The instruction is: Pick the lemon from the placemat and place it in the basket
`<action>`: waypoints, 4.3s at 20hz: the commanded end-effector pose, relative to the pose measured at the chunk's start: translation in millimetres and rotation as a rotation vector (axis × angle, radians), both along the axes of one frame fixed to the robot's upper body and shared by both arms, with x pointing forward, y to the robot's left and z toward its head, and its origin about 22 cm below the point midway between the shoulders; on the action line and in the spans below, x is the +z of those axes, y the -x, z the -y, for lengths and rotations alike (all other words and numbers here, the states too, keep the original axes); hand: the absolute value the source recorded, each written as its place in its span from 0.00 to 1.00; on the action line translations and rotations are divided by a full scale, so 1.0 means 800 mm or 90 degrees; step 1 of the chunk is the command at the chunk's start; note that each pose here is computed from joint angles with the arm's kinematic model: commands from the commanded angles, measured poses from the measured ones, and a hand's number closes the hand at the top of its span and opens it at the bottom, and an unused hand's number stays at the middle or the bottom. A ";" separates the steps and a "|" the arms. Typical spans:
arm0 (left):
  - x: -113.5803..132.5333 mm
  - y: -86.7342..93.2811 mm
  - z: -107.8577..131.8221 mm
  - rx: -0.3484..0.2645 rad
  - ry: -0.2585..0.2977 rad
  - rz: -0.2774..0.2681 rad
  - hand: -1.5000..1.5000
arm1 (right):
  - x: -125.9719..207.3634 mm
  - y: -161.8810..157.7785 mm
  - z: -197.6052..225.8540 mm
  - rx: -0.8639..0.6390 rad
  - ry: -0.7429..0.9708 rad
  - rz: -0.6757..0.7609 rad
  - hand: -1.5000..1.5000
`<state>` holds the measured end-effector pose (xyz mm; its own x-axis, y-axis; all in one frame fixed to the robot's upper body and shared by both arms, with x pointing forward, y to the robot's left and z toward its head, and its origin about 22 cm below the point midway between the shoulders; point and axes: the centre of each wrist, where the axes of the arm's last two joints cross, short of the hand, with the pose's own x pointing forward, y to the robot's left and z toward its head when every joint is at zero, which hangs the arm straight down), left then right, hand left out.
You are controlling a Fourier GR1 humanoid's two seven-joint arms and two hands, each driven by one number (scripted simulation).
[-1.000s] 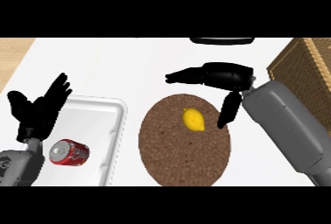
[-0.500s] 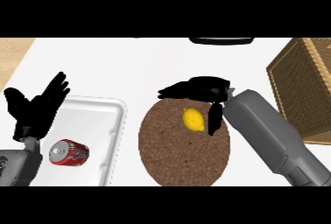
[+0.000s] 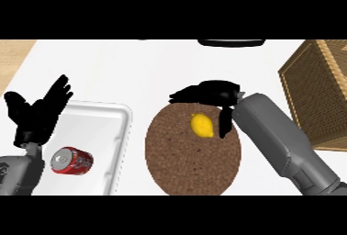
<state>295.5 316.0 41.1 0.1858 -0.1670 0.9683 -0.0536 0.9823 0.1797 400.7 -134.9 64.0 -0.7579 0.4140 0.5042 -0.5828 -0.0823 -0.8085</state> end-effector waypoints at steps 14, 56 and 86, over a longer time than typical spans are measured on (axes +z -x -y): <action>-0.004 -0.001 0.007 -0.006 -0.003 0.005 0.50 | -0.031 -0.006 0.024 0.056 0.008 -0.020 0.00; -0.019 0.048 -0.034 0.092 -0.002 -0.024 0.50 | -0.116 0.328 0.099 -0.387 -0.368 -0.025 1.00; -0.010 0.011 0.010 0.001 0.000 -0.008 0.50 | 0.190 0.360 0.187 -0.777 -0.375 0.320 1.00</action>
